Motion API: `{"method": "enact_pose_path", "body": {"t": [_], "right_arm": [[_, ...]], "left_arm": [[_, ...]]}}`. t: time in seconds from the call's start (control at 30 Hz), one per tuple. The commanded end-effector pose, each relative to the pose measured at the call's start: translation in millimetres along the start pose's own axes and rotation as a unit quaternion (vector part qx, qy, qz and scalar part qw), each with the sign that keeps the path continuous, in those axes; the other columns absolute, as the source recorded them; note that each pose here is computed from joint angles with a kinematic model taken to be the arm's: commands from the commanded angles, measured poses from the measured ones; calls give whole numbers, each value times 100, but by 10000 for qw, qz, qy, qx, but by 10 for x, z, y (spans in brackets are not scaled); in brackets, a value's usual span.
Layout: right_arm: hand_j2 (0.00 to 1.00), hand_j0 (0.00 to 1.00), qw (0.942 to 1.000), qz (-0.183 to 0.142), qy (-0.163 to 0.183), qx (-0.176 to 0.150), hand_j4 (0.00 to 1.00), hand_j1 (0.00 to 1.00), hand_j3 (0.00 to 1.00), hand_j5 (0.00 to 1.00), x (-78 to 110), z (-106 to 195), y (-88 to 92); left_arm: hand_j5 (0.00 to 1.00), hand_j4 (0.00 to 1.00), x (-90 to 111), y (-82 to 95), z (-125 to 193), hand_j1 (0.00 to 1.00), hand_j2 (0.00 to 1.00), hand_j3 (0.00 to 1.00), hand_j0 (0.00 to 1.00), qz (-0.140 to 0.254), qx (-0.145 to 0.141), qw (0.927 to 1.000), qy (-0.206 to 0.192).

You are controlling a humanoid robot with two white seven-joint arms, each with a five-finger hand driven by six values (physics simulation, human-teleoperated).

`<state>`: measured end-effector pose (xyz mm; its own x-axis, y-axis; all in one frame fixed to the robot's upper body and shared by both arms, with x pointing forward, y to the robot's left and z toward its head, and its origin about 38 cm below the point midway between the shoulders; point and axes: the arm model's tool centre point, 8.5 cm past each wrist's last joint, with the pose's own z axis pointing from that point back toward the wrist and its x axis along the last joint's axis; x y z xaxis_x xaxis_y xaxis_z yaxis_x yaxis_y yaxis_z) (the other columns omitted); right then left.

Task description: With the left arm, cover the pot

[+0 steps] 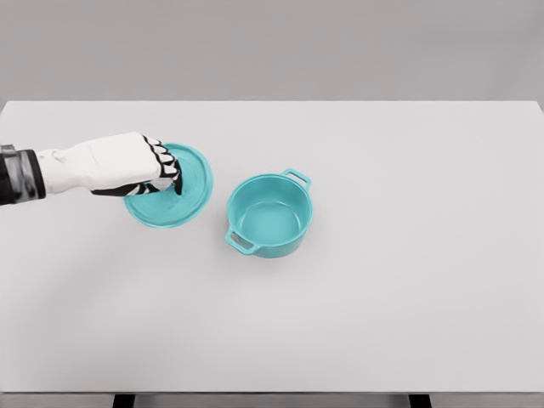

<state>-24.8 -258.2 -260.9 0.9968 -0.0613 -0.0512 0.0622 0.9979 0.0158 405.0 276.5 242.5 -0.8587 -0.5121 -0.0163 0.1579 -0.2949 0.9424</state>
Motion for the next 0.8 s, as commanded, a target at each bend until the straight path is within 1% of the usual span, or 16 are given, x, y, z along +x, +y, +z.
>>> {"method": "enact_pose_path", "body": {"t": [0.0,0.1,0.17,0.37,0.5,0.57,0.63,0.67,0.77], "right_arm": [[100,100,10000,1,1,1,100,100,100,100,-1,0,1],[100,100,10000,1,1,1,100,100,100,100,-1,0,1],[100,100,10000,1,1,1,100,100,100,100,-1,0,1],[100,100,10000,1,1,1,100,100,100,100,-1,0,1],[100,100,10000,1,1,1,100,100,100,100,-1,0,1],[100,100,10000,1,1,1,100,100,100,100,-1,0,1],[100,100,10000,1,1,1,100,100,100,100,-1,0,1],[100,100,10000,1,1,1,100,100,100,100,-1,0,1],[100,100,10000,1,1,1,100,100,100,100,-1,0,1]], "left_arm": [[52,52,41,30,-21,52,52,52,52,-27,46,10000,-58],[52,52,73,58,-106,52,52,52,52,-34,133,9998,-131],[52,52,115,62,-194,52,52,52,52,-65,65,9996,-261],[52,52,218,86,-372,52,52,52,52,-12,216,9987,-467],[52,52,263,101,-438,52,52,52,52,-57,168,9982,-581],[52,52,295,162,-536,52,52,52,52,-63,284,9974,-661],[52,52,296,175,-548,52,52,52,52,-73,300,9973,-666],[52,52,335,162,-604,52,52,52,52,-43,311,9968,-738],[52,52,368,160,-648,52,52,52,52,-31,324,9963,-799]]}}
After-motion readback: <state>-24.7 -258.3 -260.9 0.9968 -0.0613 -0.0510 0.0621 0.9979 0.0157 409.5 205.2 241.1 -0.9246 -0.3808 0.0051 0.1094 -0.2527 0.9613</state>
